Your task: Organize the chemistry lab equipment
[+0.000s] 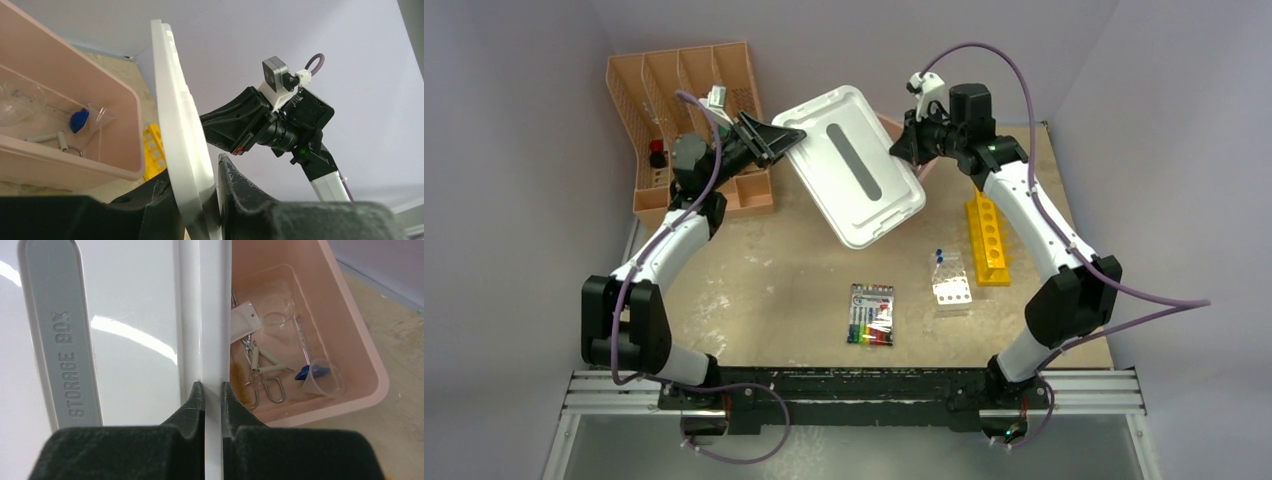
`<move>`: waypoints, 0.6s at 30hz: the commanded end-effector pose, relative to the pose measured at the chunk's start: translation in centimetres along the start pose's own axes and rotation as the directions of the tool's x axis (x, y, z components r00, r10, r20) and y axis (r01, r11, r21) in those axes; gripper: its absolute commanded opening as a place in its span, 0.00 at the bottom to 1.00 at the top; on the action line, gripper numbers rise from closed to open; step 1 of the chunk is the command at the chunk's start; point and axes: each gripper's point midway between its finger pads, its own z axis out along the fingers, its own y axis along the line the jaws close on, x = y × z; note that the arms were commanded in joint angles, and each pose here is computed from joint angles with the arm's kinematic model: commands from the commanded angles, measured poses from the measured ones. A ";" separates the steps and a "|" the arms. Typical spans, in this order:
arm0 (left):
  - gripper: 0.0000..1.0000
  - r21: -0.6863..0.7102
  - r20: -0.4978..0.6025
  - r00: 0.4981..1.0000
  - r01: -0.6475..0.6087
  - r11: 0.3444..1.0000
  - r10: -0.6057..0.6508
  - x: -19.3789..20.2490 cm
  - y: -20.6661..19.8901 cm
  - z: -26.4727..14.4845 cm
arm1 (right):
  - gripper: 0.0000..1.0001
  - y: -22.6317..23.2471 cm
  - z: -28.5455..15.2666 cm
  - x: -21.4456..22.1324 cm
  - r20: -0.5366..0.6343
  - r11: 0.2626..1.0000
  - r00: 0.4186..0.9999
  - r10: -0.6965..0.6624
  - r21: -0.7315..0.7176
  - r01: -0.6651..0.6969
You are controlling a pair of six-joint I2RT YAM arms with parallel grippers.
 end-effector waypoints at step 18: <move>0.00 0.121 0.255 0.953 0.136 0.983 -0.163 -9.6 -3.5 4.7 | 0.69 -4.6 -5.1 -7.5 0.342 0.806 0.790 0.509 0.134 -0.577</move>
